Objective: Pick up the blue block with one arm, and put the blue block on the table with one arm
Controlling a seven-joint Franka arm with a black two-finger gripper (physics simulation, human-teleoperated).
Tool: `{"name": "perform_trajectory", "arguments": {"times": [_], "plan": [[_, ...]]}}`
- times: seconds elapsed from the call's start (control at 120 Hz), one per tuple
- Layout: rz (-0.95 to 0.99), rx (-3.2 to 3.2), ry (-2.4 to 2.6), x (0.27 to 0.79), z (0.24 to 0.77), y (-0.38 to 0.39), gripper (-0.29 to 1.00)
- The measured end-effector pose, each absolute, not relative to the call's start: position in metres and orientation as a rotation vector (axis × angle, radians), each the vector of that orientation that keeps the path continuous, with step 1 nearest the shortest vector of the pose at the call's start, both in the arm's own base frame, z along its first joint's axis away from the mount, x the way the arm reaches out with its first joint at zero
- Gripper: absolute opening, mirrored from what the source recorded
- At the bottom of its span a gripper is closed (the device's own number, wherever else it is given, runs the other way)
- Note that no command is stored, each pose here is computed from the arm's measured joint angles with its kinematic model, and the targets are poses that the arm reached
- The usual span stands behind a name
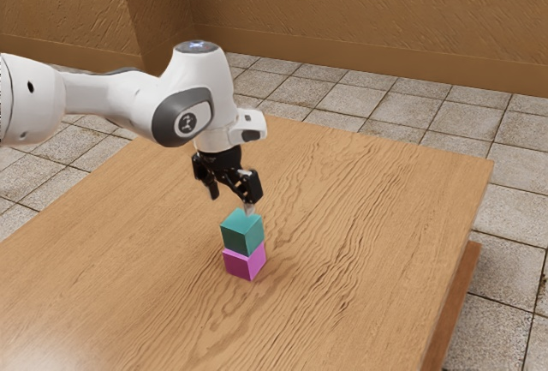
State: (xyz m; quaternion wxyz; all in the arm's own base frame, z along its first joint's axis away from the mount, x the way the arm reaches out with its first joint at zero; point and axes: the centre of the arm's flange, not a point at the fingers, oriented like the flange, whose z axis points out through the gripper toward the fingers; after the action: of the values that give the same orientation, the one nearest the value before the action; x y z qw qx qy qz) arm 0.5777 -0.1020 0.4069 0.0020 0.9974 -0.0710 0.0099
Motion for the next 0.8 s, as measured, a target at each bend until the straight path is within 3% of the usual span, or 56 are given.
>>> {"name": "perform_trajectory", "arguments": {"times": [0.8], "plan": [[0.044, 3.13, -0.342, 0.586, 0.35, -0.103, 0.7]]}}
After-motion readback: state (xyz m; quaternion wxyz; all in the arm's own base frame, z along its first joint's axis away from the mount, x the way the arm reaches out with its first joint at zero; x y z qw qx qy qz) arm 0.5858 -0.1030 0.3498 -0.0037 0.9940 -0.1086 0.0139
